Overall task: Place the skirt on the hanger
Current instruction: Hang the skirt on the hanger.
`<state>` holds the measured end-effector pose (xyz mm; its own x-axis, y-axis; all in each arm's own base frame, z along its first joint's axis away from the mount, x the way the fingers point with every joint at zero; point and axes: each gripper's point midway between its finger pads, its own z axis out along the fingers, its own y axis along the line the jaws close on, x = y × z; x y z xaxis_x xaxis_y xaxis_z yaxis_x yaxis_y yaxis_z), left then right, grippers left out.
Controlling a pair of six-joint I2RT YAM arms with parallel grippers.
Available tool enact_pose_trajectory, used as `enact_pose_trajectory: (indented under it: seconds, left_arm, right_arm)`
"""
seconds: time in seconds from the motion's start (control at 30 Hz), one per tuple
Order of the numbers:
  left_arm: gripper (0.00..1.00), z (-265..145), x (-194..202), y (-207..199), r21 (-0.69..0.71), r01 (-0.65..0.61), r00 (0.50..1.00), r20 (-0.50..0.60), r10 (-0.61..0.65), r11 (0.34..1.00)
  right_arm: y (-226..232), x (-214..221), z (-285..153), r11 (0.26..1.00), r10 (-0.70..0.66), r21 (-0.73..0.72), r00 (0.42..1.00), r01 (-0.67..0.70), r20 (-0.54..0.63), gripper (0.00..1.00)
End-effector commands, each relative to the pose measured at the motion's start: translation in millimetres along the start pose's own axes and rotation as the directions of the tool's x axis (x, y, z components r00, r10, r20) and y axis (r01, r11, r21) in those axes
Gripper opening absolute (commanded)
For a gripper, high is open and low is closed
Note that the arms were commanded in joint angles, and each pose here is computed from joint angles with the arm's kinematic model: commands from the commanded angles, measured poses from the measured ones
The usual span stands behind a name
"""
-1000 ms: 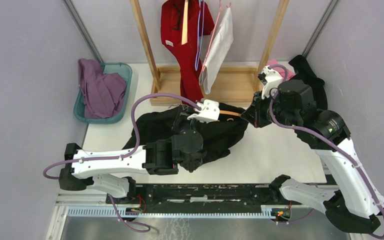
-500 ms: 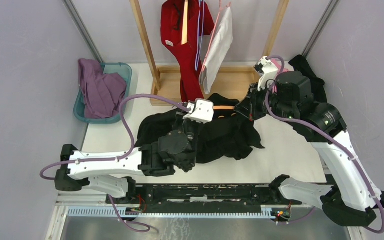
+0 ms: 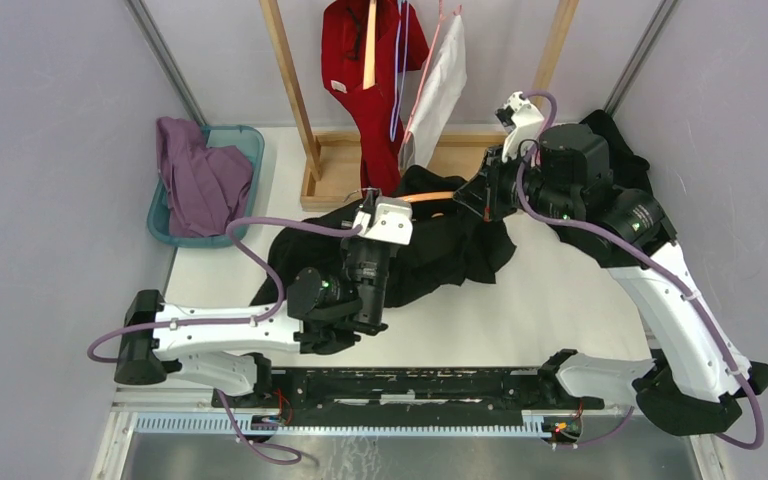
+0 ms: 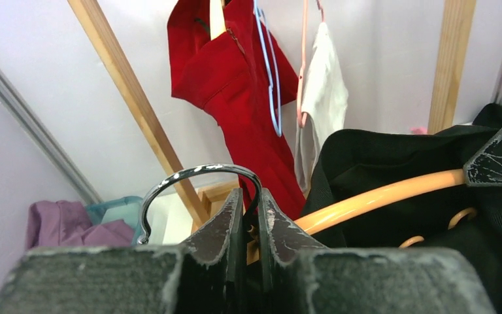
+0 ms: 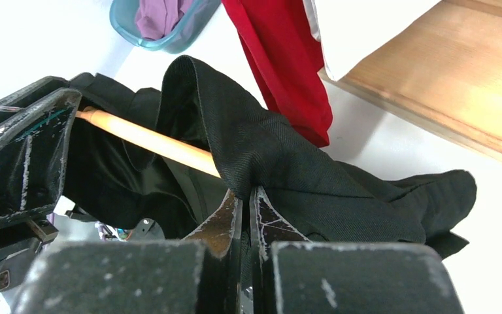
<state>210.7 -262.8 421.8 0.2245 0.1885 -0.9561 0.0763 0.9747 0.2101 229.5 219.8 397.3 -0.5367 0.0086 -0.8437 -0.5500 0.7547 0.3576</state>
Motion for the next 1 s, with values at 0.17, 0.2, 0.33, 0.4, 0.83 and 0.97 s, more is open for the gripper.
enact_pose_trajectory:
  seconds: [0.17, 0.2, 0.33, 0.4, 0.83, 0.97]
  left_arm:
    - [0.03, -27.8, 42.2, -33.9, 0.248, 0.069, 0.991, 0.092, -0.094, 0.966]
    - [0.03, -33.5, 54.5, -39.4, 0.272, 0.089, 0.992, 0.062, -0.11, 0.958]
    - [0.03, -60.5, 99.0, -66.0, 0.344, 0.139, 0.99, -0.043, -0.133, 0.928]
    - [0.03, -73.8, 114.1, -84.0, 0.373, 0.134, 0.991, -0.075, -0.114, 0.918]
    - [0.03, -120.2, 147.0, -138.6, 0.421, 0.163, 0.98, -0.176, -0.096, 0.892]
    - [0.03, -120.0, 143.4, -141.8, 0.428, 0.175, 0.979, -0.172, -0.11, 0.886]
  right_arm:
    - [40.1, 39.7, -3.2, 0.97, 0.011, -0.244, 1.0, -0.004, 0.026, 0.02]
    - [36.8, 53.5, -3.2, 0.971, 0.017, -0.238, 1.0, -0.014, 0.009, 0.02]
    - [18.9, 121.4, 12.8, 0.977, 0.055, -0.197, 0.993, -0.075, -0.103, 0.02]
    - [15.6, 142.4, 14.9, 0.976, 0.079, -0.192, 0.989, -0.102, -0.126, 0.02]
    - [20.7, 190.0, 26.0, 0.971, 0.12, -0.189, 0.98, -0.15, -0.16, 0.02]
    - [30.0, 185.2, 31.8, 0.972, 0.069, -0.212, 0.987, -0.099, -0.142, 0.02]
